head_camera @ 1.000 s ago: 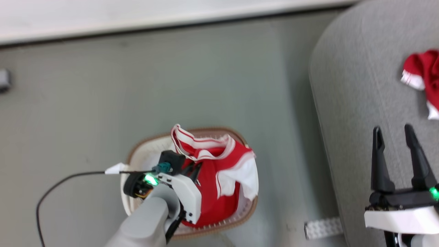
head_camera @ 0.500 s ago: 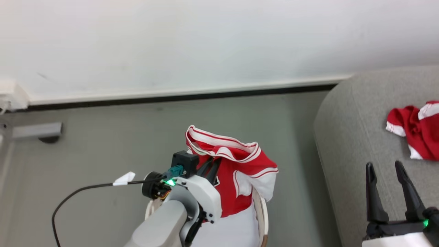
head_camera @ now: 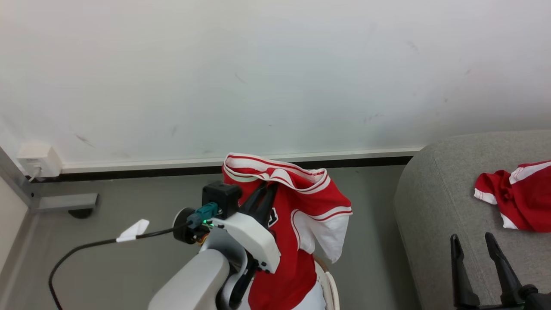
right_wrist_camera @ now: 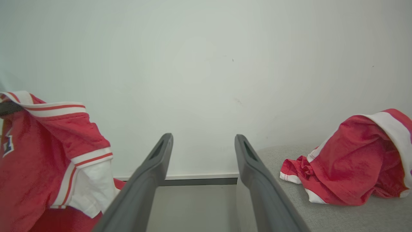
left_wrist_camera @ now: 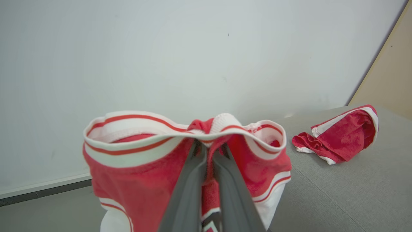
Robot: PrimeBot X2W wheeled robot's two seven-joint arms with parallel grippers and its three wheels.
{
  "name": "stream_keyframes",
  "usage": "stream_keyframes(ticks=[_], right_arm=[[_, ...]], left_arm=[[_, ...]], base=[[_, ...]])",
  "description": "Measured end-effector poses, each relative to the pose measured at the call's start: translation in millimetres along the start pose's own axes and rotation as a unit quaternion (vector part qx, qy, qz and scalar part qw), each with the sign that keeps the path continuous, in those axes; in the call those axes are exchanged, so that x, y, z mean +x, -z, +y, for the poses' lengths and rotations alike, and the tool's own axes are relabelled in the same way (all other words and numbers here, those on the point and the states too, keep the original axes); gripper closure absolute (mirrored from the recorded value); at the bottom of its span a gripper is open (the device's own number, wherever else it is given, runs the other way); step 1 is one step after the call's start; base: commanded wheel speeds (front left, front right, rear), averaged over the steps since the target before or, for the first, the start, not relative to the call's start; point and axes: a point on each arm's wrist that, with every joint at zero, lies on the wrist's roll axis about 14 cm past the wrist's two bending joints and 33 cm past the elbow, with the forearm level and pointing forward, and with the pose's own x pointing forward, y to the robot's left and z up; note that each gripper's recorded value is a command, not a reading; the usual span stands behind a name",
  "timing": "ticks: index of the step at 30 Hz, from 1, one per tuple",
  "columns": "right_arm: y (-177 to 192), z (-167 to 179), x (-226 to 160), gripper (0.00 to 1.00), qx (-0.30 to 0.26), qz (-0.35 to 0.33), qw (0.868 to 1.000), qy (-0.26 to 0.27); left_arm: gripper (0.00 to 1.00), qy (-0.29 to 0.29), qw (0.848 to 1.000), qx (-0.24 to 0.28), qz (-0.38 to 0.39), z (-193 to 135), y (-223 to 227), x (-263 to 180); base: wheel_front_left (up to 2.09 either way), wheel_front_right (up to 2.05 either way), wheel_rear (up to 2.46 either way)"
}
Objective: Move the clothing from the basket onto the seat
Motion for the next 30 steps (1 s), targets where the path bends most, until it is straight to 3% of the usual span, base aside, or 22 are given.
stream_keyframes(ticks=[7,15,21,30], right_arm=[[1,18,-5,0.00,0.006,0.002,1.000,-0.025],[-4,45,-2,0.00,0.002,-0.004,0.997,-0.077],[-7,76,2,0.00,-0.017,0.000,0.986,-0.167],[19,98,9,0.00,-0.051,0.049,0.967,-0.244]], left_arm=[[1.00,0.001,0.999,0.006,-0.040,-4,-37,-13],[1.00,0.006,0.999,0.007,-0.045,-9,-49,-24],[1.00,0.022,0.999,0.002,-0.047,-21,-52,-26],[1.00,0.045,0.998,-0.001,-0.044,-36,-55,-30]], base=[[0.00,0.00,0.00],[0.00,0.00,0.00],[0.00,0.00,0.00],[0.00,0.00,0.00]])
